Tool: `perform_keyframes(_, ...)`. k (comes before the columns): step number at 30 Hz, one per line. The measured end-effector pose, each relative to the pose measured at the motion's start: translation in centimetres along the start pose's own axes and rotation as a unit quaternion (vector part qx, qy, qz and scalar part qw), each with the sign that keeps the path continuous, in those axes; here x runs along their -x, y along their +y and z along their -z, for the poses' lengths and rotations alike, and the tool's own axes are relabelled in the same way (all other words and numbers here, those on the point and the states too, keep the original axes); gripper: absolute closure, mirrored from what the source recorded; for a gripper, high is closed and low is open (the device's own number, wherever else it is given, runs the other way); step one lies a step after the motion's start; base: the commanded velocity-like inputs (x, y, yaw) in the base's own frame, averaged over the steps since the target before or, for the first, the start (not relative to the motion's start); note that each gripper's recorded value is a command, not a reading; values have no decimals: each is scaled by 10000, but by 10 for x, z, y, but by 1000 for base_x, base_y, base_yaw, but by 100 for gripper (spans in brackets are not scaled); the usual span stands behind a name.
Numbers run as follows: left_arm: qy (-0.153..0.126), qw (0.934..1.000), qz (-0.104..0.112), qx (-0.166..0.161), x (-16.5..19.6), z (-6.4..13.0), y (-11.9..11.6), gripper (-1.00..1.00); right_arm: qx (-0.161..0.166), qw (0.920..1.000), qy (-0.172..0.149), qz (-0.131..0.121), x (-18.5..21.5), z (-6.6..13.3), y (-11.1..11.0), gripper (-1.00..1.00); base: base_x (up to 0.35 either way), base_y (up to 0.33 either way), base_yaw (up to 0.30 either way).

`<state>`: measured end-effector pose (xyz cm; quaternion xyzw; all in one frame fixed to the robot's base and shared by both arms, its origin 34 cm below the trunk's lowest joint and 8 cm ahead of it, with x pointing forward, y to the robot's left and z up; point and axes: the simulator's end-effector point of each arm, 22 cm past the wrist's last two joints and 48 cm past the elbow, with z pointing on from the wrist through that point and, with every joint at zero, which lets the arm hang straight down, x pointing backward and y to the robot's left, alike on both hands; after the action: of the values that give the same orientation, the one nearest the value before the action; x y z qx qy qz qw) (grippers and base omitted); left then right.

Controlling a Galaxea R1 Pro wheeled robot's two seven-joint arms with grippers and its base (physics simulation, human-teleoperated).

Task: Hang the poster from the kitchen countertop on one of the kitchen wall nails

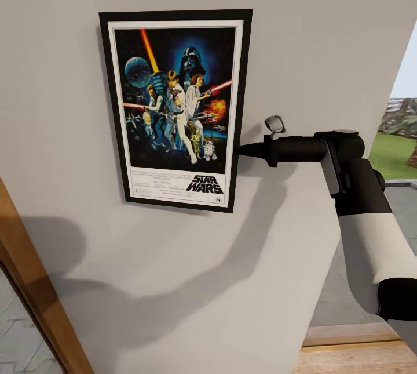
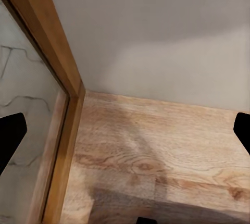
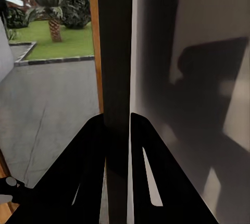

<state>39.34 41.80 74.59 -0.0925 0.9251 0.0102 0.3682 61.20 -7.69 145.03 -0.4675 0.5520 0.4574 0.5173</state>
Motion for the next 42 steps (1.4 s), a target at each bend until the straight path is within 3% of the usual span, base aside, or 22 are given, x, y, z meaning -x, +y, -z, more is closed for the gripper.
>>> perform_keyframes(42, 0, 10000, 0, 0, 0, 0, 0, -100, -2, 10000, -5, 0, 0, 0, 0, 100, 0, 0, 0)
